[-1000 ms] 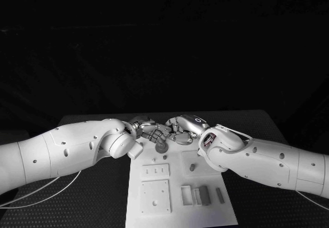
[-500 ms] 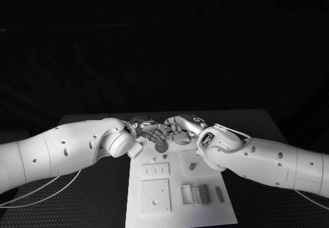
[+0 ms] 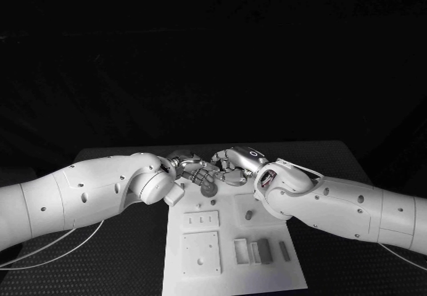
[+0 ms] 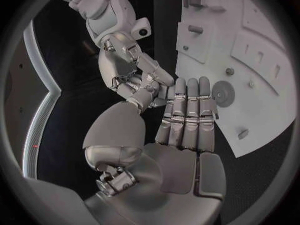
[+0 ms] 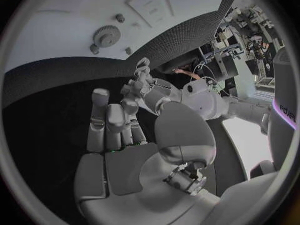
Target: Assemble the parts on the task board
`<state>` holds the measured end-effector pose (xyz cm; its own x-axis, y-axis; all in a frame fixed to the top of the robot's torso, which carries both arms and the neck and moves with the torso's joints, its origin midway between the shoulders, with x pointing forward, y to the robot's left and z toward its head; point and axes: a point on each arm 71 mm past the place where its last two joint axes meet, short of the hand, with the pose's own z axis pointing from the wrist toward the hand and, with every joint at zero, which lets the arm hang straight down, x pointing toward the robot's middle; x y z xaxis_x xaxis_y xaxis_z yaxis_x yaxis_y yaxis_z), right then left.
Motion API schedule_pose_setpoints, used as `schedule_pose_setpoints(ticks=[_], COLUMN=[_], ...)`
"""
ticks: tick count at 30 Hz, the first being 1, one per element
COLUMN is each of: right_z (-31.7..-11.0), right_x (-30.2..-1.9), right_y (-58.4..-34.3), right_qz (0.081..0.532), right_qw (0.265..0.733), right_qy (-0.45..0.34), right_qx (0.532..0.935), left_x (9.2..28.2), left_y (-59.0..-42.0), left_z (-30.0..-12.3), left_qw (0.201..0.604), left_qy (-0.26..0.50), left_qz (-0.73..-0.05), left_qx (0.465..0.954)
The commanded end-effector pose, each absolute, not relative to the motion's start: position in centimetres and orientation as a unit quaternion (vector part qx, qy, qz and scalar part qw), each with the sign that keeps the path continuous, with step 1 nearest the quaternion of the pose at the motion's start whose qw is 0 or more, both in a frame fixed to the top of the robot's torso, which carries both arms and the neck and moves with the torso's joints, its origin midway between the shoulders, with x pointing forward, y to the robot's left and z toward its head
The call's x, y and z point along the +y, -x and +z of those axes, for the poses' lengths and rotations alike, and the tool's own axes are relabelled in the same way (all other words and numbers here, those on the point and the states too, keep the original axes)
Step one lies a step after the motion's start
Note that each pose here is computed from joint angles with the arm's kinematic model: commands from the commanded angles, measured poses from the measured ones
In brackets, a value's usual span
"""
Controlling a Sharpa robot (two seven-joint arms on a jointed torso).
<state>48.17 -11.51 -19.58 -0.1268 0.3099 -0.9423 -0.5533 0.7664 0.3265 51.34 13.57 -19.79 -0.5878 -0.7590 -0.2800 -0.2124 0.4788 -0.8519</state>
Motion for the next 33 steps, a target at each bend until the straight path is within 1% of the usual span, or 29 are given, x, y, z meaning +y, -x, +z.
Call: schedule_pose_setpoints(ticks=[1, 6, 19, 33], right_z=[-19.75, -19.75, -19.75, -19.76], right_x=[-11.24, -11.11, -10.94, -10.87], right_y=[-48.03, -47.97, -47.90, -47.88], right_qz=[0.328, 0.330, 0.331, 0.332], right_qw=[0.648, 0.646, 0.645, 0.645], right_qy=[0.102, 0.104, 0.105, 0.106], right_qx=[0.680, 0.680, 0.681, 0.681], left_x=[13.33, 13.49, 13.37, 13.48], left_y=[-51.29, -51.43, -51.32, -51.35], left_z=[-19.59, -19.53, -19.71, -19.79], left_qw=[0.336, 0.343, 0.324, 0.323], left_qy=[0.297, 0.303, 0.311, 0.315], left_qz=[-0.413, -0.413, -0.413, -0.407], left_qx=[0.792, 0.788, 0.792, 0.794])
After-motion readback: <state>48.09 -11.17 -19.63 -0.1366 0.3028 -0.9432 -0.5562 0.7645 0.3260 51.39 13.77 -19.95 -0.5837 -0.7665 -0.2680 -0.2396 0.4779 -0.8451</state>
